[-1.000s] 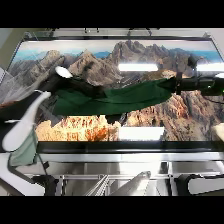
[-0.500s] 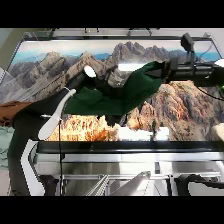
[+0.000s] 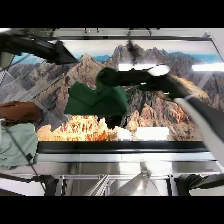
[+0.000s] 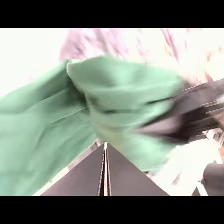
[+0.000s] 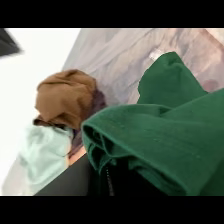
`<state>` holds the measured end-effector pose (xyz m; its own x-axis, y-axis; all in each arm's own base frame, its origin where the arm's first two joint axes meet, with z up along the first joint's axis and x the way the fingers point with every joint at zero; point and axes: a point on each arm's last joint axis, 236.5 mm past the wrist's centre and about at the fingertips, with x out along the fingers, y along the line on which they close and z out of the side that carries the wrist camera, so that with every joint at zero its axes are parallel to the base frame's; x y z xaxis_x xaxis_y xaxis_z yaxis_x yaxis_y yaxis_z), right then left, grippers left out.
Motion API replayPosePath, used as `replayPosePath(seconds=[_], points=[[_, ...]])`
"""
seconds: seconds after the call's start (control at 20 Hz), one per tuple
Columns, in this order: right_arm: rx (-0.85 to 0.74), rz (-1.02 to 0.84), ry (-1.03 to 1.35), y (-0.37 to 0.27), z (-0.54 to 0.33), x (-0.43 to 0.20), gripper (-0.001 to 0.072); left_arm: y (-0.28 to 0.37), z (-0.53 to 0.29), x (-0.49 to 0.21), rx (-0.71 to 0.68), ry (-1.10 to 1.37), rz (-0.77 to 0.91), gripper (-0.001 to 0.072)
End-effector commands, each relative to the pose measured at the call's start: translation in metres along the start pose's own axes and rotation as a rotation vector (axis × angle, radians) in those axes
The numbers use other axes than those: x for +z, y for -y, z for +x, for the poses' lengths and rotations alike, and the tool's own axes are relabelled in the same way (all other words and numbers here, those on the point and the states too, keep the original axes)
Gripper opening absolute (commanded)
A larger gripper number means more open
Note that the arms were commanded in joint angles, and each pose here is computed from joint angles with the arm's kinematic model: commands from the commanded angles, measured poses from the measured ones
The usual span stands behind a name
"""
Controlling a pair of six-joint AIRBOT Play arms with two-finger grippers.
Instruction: Fold the shirts.
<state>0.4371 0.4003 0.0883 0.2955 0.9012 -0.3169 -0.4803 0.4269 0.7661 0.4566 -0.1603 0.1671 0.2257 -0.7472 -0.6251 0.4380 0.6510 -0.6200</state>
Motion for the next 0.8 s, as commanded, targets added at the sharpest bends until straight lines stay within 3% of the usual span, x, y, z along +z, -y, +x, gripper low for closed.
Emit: replayPosePath(seconds=[0.0,0.05,0.15,0.25,0.45,0.6,0.75], points=[[0.055,-0.104,-0.084,-0.020,0.093,-0.040,0.0422,-0.015,-0.053,-0.018,0.055,0.068,-0.064,0.0006],[0.129,-0.136,-0.132,-0.042,0.107,-0.050,0.0470,-0.017,-0.054,-0.026,0.056,0.064,-0.082,0.0006],[0.252,-0.193,-0.205,-0.083,0.108,-0.061,0.0467,-0.017,-0.052,-0.043,0.051,0.047,-0.102,0.0006],[0.338,-0.196,-0.303,-0.101,0.077,-0.064,0.0034,-0.015,-0.047,-0.054,0.043,0.047,-0.117,0.0006],[0.350,-0.028,-0.498,-0.072,-0.001,-0.055,0.0016,-0.009,-0.033,-0.082,0.033,0.024,-0.119,0.0006],[0.307,0.084,-0.501,-0.045,-0.050,-0.044,0.0015,-0.003,-0.025,-0.107,0.023,-0.004,-0.121,0.0006],[0.110,0.190,-0.440,0.012,-0.096,-0.056,0.0015,-0.001,-0.021,-0.127,0.028,-0.004,-0.133,0.0006]])
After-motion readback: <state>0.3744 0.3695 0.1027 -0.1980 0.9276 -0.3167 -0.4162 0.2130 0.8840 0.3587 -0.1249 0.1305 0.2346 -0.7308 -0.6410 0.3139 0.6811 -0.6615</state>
